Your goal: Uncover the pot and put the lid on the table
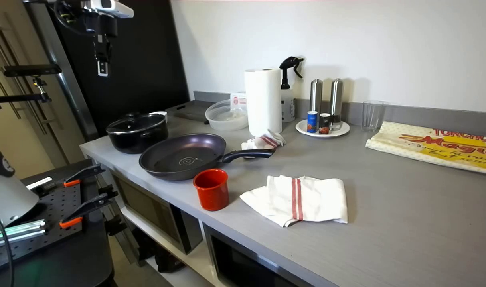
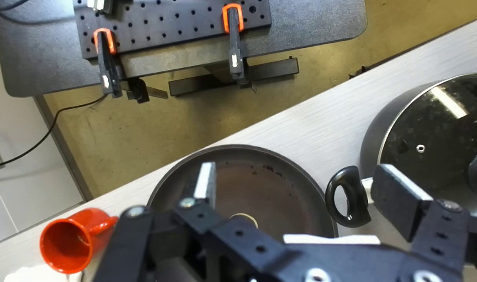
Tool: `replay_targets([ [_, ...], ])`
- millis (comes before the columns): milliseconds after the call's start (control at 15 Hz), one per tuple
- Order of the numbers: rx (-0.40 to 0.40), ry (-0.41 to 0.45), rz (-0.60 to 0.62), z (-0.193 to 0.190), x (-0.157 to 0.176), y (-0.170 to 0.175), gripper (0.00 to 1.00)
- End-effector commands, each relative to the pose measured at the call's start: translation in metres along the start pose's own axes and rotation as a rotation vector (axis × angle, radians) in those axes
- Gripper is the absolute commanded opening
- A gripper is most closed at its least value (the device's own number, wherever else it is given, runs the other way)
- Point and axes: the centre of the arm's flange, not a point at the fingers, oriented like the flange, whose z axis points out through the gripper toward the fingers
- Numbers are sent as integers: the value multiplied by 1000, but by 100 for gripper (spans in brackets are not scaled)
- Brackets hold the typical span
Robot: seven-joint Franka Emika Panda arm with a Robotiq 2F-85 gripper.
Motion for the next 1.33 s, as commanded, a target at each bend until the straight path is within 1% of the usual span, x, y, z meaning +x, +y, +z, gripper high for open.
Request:
replay_targets([
  [0,-44,-13,-75,-5,23,-17,100],
  [267,-86,-22,-168,-4,38,-39,100],
  [533,-135,-19,-262,-2,47,-64,100],
  [1267,-299,-13,-541,16,65,-132,100],
])
